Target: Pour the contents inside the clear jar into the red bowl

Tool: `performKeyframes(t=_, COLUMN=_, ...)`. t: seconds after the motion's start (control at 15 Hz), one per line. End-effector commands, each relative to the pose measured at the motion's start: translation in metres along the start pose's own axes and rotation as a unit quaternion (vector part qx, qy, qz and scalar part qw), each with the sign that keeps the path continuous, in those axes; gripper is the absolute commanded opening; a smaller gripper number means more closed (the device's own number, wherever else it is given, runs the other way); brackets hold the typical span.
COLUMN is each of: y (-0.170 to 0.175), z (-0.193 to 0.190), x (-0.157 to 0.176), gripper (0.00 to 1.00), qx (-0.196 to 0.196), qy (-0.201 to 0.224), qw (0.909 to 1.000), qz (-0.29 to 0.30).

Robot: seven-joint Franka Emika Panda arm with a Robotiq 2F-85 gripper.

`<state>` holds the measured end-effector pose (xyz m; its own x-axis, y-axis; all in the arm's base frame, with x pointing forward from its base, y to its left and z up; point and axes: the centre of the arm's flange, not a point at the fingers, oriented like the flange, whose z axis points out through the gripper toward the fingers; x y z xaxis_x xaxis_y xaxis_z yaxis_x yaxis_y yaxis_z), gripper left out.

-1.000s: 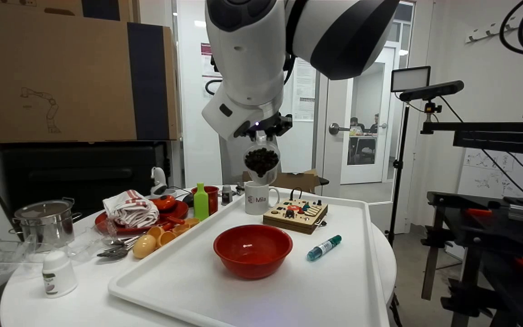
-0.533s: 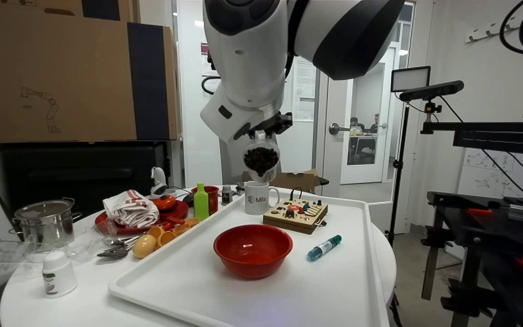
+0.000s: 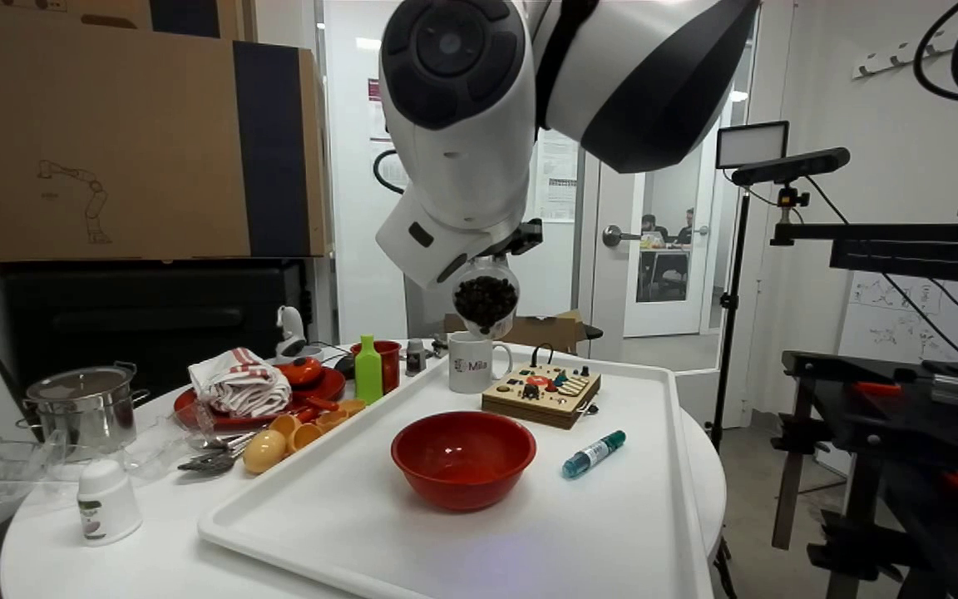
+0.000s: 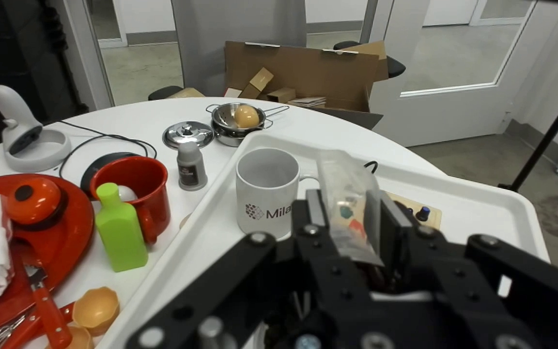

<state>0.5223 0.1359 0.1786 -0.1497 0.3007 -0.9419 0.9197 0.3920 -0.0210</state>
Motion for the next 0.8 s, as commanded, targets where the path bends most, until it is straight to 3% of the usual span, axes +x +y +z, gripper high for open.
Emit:
performKeyframes(t=0.0, y=0.0029, z=-0.0044, x=0.0063, gripper=0.16, qx=-0.006, qy=-0.028, qw=0.9996, qz=0.004)
performKeyframes(t=0.73, y=0.0077, z=-0.0096, x=0.0152, gripper=0.16, qx=-0.010, qy=-0.053, qw=0.9986, qz=0.005)
